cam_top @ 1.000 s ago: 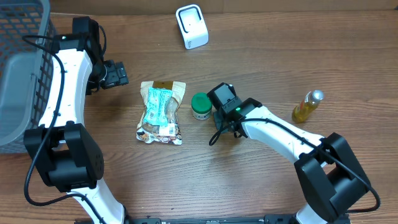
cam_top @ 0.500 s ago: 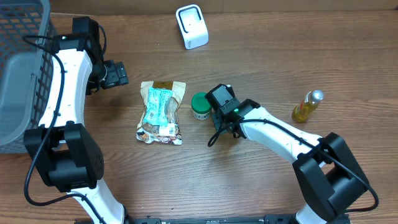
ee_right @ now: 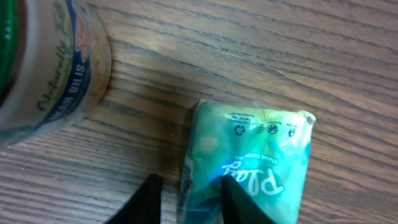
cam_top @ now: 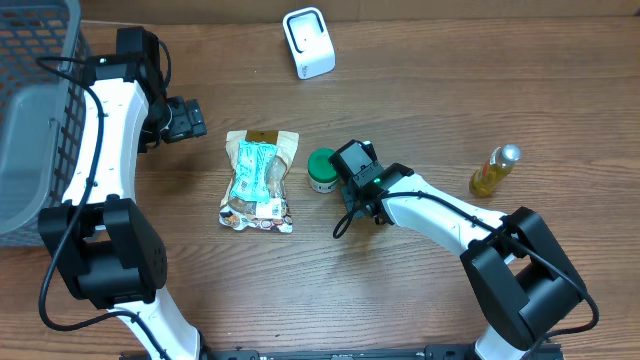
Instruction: Scan the item barcode
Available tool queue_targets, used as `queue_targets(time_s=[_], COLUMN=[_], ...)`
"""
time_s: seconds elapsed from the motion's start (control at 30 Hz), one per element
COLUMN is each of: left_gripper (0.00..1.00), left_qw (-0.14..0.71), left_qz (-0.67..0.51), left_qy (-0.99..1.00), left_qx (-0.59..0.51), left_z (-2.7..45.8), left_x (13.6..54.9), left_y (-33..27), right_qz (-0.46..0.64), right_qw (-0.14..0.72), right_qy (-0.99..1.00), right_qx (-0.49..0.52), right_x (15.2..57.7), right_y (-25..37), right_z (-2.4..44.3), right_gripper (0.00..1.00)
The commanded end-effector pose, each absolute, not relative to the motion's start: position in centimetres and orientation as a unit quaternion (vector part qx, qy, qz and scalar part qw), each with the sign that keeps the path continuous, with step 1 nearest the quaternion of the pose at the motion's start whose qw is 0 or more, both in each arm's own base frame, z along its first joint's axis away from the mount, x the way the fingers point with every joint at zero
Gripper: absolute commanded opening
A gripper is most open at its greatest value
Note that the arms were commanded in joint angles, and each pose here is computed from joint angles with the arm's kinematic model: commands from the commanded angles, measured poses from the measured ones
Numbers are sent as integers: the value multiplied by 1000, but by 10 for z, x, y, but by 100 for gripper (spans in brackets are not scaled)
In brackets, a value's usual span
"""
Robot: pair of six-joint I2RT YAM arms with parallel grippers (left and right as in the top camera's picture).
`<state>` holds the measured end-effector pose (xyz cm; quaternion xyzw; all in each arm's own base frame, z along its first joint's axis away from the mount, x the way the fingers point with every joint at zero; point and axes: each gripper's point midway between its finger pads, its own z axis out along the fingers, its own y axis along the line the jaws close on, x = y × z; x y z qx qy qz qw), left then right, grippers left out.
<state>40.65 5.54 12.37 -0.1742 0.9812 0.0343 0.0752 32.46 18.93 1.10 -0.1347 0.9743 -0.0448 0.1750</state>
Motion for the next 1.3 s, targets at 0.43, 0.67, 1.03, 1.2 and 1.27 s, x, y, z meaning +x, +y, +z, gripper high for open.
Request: queue_targets(time_s=[0.43, 0.67, 1.03, 1.2, 1.27], left_gripper=[100, 99, 100, 100, 100], left_qw=[89, 89, 88, 88, 88], left_qz=[36, 36, 36, 36, 36], left_qy=[981, 981, 981, 981, 981], left_qx=[-167, -167, -167, -167, -167], left_z=[132, 132, 132, 132, 132], left_x=[410, 410, 410, 410, 410], left_y=[55, 55, 55, 55, 55], right_qz=[-167, -169, -174, -174, -170], right_qw=[167, 167, 154, 148, 142], right_qy=[958, 955, 956, 961, 963], right_qx=[-163, -180, -176, -154, -156], right_x=[323, 326, 336, 330, 326], right_y=[143, 145, 152, 147, 147], right_z=[2, 6, 40, 34, 30], right_gripper=[29, 29, 38, 38, 38])
